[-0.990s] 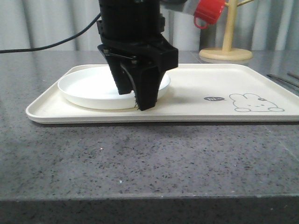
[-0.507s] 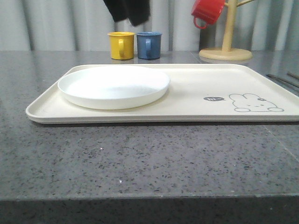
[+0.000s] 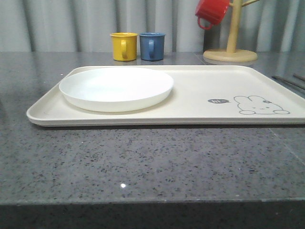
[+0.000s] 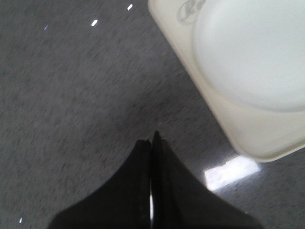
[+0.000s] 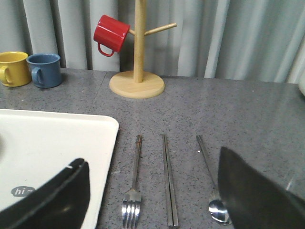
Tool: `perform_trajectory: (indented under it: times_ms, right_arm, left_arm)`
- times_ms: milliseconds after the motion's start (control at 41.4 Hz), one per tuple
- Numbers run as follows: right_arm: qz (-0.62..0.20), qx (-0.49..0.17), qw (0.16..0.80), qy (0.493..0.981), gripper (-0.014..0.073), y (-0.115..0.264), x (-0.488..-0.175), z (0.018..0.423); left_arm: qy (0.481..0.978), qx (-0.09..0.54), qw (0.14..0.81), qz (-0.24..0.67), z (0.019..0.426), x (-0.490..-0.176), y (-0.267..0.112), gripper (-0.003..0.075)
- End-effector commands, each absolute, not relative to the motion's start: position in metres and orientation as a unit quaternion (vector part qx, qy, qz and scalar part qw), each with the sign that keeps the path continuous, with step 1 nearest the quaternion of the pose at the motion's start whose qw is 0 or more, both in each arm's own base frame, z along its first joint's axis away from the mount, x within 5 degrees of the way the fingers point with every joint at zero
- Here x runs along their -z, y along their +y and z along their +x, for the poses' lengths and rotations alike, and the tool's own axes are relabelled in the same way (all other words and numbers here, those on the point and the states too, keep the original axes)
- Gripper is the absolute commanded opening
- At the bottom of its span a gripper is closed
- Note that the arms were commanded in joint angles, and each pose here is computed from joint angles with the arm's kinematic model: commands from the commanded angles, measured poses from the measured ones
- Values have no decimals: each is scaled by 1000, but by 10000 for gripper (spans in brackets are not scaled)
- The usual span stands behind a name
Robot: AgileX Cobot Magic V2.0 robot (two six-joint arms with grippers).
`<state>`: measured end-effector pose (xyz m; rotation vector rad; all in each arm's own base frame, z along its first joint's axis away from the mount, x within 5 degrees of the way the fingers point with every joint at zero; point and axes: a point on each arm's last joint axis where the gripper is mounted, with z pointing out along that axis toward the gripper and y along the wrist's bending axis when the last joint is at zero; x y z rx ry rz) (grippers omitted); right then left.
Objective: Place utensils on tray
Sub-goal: 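Withdraw the left gripper away from the tray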
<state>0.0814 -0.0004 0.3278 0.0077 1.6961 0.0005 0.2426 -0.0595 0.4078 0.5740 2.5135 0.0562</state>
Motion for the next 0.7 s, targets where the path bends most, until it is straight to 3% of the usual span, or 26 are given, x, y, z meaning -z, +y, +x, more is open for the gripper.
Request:
perform_trajectory:
  times_ms: [0, 145, 386, 676]
  right_arm:
    - [2, 3, 697, 717, 579, -1, -345, 82]
    - [2, 3, 697, 717, 579, -1, -345, 82]
    - [2, 3, 697, 717, 579, -1, -345, 82]
    - [2, 3, 697, 717, 579, -1, -345, 82]
  left_arm:
    - [931, -14, 329, 159, 224, -411, -35, -19]
    - [916, -2, 386, 107, 204, -389, -17, -19]
    - [831, -8, 549, 93, 144, -357, -12, -19]
    - [739, -15, 669, 81, 71, -321, -6, -19]
